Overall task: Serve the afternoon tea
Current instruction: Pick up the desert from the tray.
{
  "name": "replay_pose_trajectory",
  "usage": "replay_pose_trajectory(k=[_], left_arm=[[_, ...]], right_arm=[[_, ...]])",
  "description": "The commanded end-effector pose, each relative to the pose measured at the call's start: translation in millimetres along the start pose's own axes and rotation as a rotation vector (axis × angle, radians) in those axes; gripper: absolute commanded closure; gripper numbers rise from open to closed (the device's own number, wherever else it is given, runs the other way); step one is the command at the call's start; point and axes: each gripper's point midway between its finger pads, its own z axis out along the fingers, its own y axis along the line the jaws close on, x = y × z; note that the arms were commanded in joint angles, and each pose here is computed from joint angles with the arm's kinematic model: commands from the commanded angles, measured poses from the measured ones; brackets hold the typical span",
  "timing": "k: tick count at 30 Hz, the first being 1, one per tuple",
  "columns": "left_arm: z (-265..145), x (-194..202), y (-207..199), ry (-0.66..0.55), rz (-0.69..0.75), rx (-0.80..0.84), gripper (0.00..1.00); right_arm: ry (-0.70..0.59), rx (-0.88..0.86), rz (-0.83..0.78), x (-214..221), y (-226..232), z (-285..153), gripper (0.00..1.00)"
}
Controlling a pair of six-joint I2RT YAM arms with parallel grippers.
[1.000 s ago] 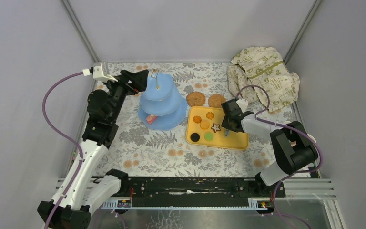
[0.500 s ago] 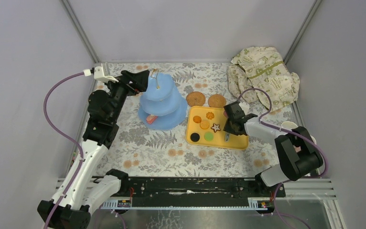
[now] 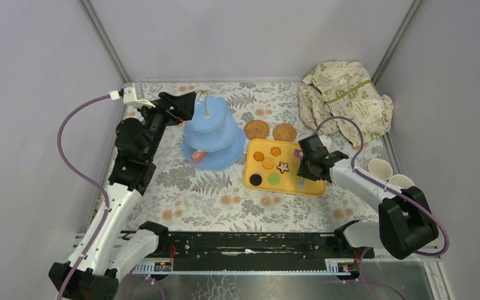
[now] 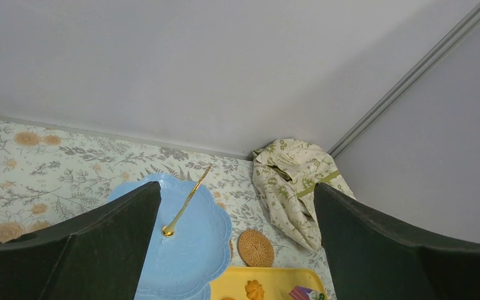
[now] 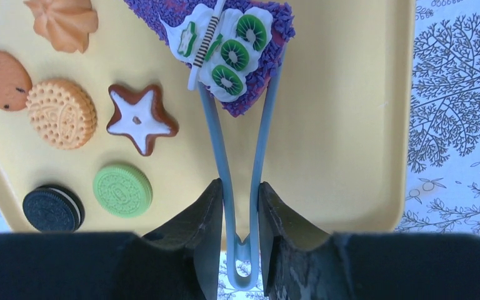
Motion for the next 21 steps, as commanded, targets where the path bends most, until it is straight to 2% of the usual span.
replay_pose_trajectory(k=[1, 8, 14, 21], left_arm=[[-2, -15, -13, -0.058, -0.01, 0.052, 0.0], [-4, -17, -14, -0.064, -0.008, 0.053, 0.0], [-6, -18, -12, -0.064, -0.004, 0.042, 0.0], [-10, -21, -11, -0.07, 0.002, 0.029, 0.0]], right_arm=[[-0.015, -0.045, -0.043, -8, 14, -19, 0.78], [-0.028, -0.087, -0.087, -8, 35, -34, 0.78], [-0.058, -0.142, -0.155, -14, 73, -52, 0.78], [-0.05, -0.209, -0.221, -13, 121, -54, 0.78]])
